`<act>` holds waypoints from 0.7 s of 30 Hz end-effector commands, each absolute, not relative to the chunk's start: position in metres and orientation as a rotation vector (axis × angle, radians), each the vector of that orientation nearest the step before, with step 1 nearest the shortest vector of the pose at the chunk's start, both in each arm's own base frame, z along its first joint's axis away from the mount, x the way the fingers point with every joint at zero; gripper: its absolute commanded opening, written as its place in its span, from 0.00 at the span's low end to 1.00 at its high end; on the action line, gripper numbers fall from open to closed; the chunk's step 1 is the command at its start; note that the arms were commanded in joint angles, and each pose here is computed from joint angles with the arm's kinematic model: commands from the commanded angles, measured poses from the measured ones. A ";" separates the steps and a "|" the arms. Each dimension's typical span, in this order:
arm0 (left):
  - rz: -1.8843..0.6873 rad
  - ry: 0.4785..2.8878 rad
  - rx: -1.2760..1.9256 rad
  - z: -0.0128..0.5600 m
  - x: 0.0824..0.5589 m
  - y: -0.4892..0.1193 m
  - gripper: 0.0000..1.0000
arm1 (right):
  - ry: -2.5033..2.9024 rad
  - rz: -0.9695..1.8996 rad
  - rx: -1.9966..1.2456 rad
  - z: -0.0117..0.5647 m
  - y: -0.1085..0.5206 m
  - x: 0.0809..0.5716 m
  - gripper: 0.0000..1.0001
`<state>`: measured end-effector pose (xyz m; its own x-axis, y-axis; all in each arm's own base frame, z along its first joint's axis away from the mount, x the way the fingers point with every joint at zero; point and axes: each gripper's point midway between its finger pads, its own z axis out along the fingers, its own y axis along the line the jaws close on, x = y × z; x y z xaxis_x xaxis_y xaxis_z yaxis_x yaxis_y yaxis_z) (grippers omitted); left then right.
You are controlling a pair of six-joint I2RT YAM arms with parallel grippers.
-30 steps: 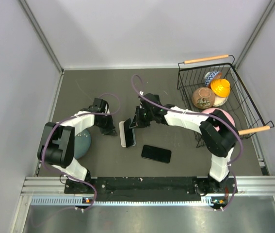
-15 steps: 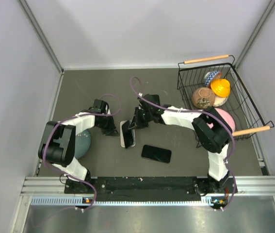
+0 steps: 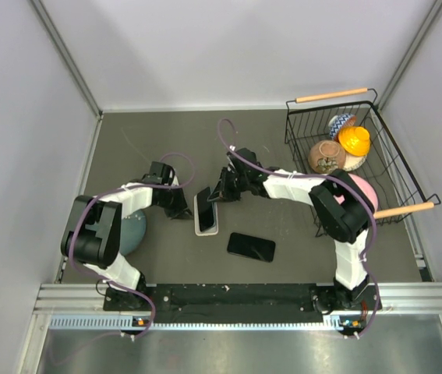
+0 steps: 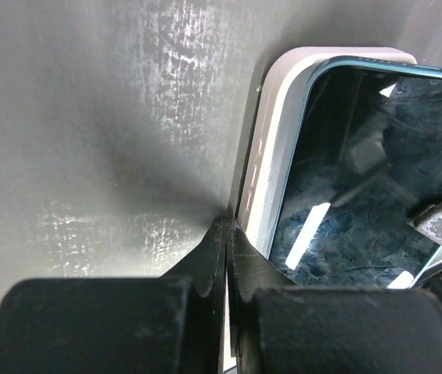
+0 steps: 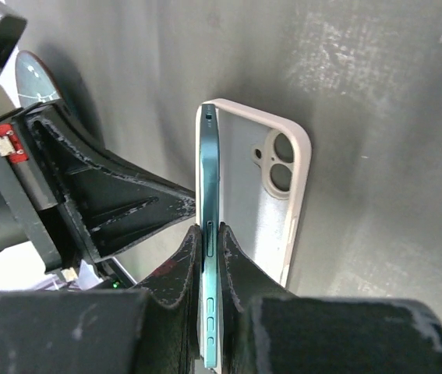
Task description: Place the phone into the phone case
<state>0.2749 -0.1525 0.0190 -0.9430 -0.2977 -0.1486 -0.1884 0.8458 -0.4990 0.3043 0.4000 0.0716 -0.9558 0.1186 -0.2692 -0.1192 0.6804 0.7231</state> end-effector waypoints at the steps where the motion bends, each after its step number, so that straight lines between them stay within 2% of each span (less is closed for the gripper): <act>1: -0.737 2.797 -0.364 0.019 0.266 -0.153 0.00 | 2.537 1.174 0.031 0.079 0.398 0.314 0.00; 21: -0.750 2.803 -0.352 0.017 0.261 -0.162 0.00 | 2.580 1.229 0.006 0.040 0.403 0.300 0.00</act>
